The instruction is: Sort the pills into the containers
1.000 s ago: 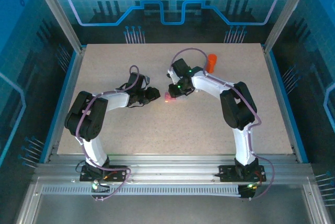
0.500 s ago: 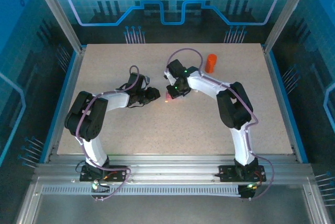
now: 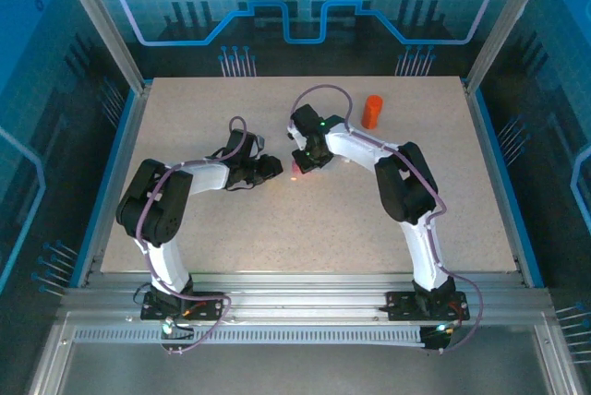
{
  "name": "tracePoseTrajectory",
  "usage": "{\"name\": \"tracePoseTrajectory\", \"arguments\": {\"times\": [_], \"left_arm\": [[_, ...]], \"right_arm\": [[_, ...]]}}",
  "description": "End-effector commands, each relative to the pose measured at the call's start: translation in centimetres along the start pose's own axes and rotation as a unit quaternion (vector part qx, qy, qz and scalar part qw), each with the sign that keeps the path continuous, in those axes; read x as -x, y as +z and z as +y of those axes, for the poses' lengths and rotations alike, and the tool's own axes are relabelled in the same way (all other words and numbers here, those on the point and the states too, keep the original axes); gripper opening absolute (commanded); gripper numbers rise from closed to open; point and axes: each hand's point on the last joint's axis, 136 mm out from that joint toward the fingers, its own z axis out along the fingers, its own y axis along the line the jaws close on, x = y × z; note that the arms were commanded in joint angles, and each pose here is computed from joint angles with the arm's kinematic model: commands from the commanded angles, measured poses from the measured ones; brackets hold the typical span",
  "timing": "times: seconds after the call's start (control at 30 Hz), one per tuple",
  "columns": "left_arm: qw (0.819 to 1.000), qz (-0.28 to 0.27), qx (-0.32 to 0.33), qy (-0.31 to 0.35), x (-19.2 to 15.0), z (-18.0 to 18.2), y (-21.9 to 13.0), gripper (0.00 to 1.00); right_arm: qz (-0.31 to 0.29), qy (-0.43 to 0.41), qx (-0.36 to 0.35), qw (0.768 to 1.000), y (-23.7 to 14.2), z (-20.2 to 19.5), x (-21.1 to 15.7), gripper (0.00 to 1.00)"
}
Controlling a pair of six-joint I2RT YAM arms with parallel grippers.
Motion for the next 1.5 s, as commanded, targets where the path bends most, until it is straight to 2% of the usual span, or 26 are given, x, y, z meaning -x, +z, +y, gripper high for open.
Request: {"name": "tracePoseTrajectory", "arguments": {"times": [0.0, 0.17, 0.3, 0.37, 0.47, 0.5, 0.53, 0.57, 0.63, 0.67, 0.7, 0.83, 0.9, 0.97, 1.07, 1.13, 1.2, 1.3, 1.47], "left_arm": [[1.0, -0.003, -0.018, 0.002, 0.3, -1.4, -1.2, 0.31], [0.998, -0.042, -0.037, 0.027, 1.2, -3.4, -4.2, 0.31], [0.994, -0.088, -0.028, 0.06, 1.7, -4.0, -7.6, 0.31], [0.99, -0.117, -0.02, 0.081, 1.7, -3.9, -9.5, 0.32], [0.977, -0.18, 0.005, 0.116, 1.7, -3.1, -12.8, 0.46], [0.969, -0.208, 0.017, 0.129, 1.7, -2.6, -14.1, 0.55], [0.961, -0.235, 0.028, 0.142, 1.5, -2.0, -15.2, 0.8], [0.952, -0.262, 0.034, 0.152, 1.4, -1.7, -16.4, 0.98], [0.93, -0.324, 0.044, 0.167, 1.0, -0.6, -18.9, 0.99], [0.921, -0.347, 0.045, 0.172, 0.8, -0.2, -19.8, 0.99], [0.909, -0.375, 0.047, 0.174, 0.5, 0.4, -21.0, 0.99], [0.861, -0.475, 0.077, 0.165, 0.1, 3.3, -24.5, 0.99], [0.838, -0.511, 0.098, 0.163, 0.0, 4.6, -25.6, 0.99], [0.821, -0.536, 0.118, 0.158, 0.0, 5.8, -26.3, 0.99], [0.806, -0.556, 0.147, 0.142, 0.1, 7.3, -26.8, 0.99], [0.806, -0.556, 0.151, 0.137, 0.1, 7.6, -26.8, 0.99], [0.806, -0.556, 0.152, 0.136, 0.3, 7.6, -26.8, 0.99], [0.803, -0.559, 0.158, 0.131, 0.7, 7.8, -26.8, 0.99], [0.802, -0.558, 0.162, 0.138, 0.9, 7.7, -26.8, 0.99]], "right_arm": [[-0.029, 0.006, 0.04, 0.999, -3.2, 2.0, 1.0, 0.09], [-0.103, 0.02, 0.058, 0.993, -9.1, 2.8, 2.4, 0.1], [-0.161, 0.039, 0.045, 0.985, -13.1, 1.9, 0.6, 0.14], [-0.195, 0.047, 0.026, 0.979, -14.9, 1.0, -1.0, 0.2], [-0.238, 0.045, -0.028, 0.97, -16.9, -1.3, -4.6, 0.35], [-0.255, 0.045, -0.056, 0.964, -17.4, -2.5, -5.9, 0.4], [-0.271, 0.046, -0.088, 0.957, -18.0, -3.8, -7.3, 0.46], [-0.281, 0.048, -0.118, 0.951, -18.3, -5.1, -8.7, 0.52], [-0.312, 0.058, -0.181, 0.931, -19.3, -7.8, -11.3, 0.72], [-0.325, 0.063, -0.206, 0.921, -19.7, -8.9, -12.3, 0.78], [-0.341, 0.071, -0.234, 0.907, -20.2, -10.0, -13.4, 0.99], [-0.395, 0.136, -0.333, 0.845, -21.1, -14.5, -17.0, 1.0], [-0.401, 0.16, -0.346, 0.833, -21.3, -15.9, -17.6, 1.0], [-0.416, 0.146, -0.347, 0.828, -20.5, -16.6, -17.2, 1.0], [-0.376, 0.134, -0.349, 0.848, -17.1, -18.1, -17.5, 1.0], [-0.338, 0.137, -0.334, 0.869, -15.2, -18.5, -17.3, 1.0], [-0.324, 0.124, -0.302, 0.888, -13.9, -18.4, -15.7, 1.0], [-0.333, 0.124, -0.296, 0.887, -13.3, -19.7, -13.9, 1.0], [-0.346, 0.175, -0.264, 0.883, -13.0, -22.5, -12.8, 1.0]]}}
